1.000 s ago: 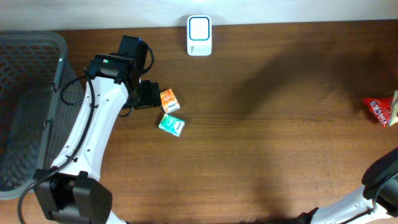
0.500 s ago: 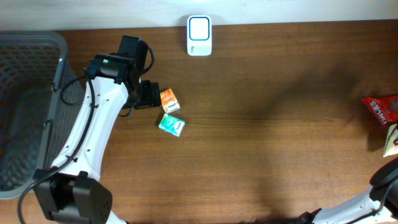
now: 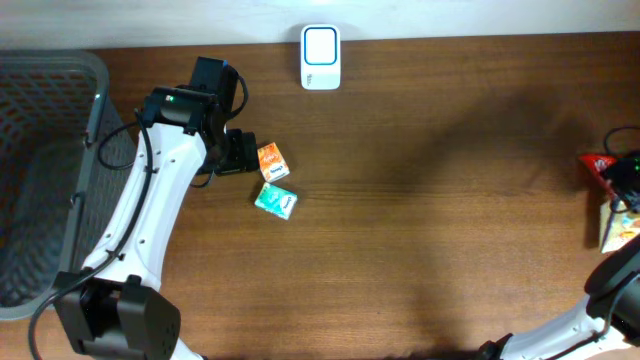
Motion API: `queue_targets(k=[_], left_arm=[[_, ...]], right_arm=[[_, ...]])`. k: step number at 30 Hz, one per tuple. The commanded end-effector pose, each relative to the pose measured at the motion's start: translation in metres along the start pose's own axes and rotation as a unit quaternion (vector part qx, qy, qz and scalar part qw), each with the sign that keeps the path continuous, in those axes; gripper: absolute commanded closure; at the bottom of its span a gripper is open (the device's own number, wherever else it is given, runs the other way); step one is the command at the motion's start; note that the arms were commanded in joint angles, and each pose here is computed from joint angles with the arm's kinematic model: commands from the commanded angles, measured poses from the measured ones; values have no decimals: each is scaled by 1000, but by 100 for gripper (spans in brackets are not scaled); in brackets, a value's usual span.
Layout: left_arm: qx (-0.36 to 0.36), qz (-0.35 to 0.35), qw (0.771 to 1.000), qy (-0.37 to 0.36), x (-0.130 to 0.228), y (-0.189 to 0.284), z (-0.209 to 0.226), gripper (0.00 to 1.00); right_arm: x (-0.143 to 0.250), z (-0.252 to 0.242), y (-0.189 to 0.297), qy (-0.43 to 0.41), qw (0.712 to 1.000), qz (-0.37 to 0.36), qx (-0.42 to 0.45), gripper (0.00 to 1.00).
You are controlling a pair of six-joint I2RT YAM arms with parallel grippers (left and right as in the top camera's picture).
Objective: Scan the item barcode
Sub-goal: 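Carry the yellow bag to the right edge and release it, then move the right gripper to the green Kleenex tissue pack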
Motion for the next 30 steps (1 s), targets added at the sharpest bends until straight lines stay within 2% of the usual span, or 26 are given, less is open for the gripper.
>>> queue_targets(k=[1, 5, 8, 10, 12, 13, 14, 17, 18, 19, 21, 24, 27, 30], left_arm=[[-4, -4, 1000, 8, -2, 0, 1, 1], [-3, -4, 1000, 8, -2, 0, 1, 1], [-3, -4, 1000, 8, -2, 0, 1, 1], [-3, -4, 1000, 8, -2, 0, 1, 1], [-4, -4, 1000, 8, -2, 0, 1, 1], [-4, -4, 1000, 8, -2, 0, 1, 1], [-4, -4, 1000, 8, -2, 0, 1, 1], [-4, -4, 1000, 8, -2, 0, 1, 1], [-4, -4, 1000, 8, -2, 0, 1, 1], [-3, -4, 1000, 8, -2, 0, 1, 1], [-3, -4, 1000, 8, -2, 0, 1, 1], [-3, -4, 1000, 8, -2, 0, 1, 1], [-3, -4, 1000, 8, -2, 0, 1, 1], [-4, -4, 1000, 9, -2, 0, 1, 1]], right_arm=[[-36, 48, 45, 50, 996, -51, -44, 45], [-40, 128, 78, 134, 980, -66, -135, 45], [-19, 184, 86, 189, 965, -56, -176, 37], [18, 233, 97, 235, 938, -3, -257, 31], [51, 269, 106, 272, 912, 38, -306, 31], [65, 283, 108, 290, 903, 48, -313, 29], [86, 301, 110, 316, 891, 60, -319, 23], [161, 355, 113, 449, 820, 85, -346, 18], [182, 368, 110, 468, 806, 101, -349, 6], [202, 379, 107, 484, 793, 115, -351, 5], [235, 398, 99, 506, 769, 138, -366, 7], [276, 419, 89, 526, 733, 168, -398, 24], [316, 438, 85, 538, 689, 192, -445, 30], [340, 448, 91, 552, 662, 195, -468, 37]])
Point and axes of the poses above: each gripper's point midway between its finger pads, its own y axis back along the fingers, its own z axis along the line the jaws close on, x = y × z, the point moved 8 cm from there along y, back along the fingers, and after that the axes turned 13 degrees about y, right-handed, at the moved point
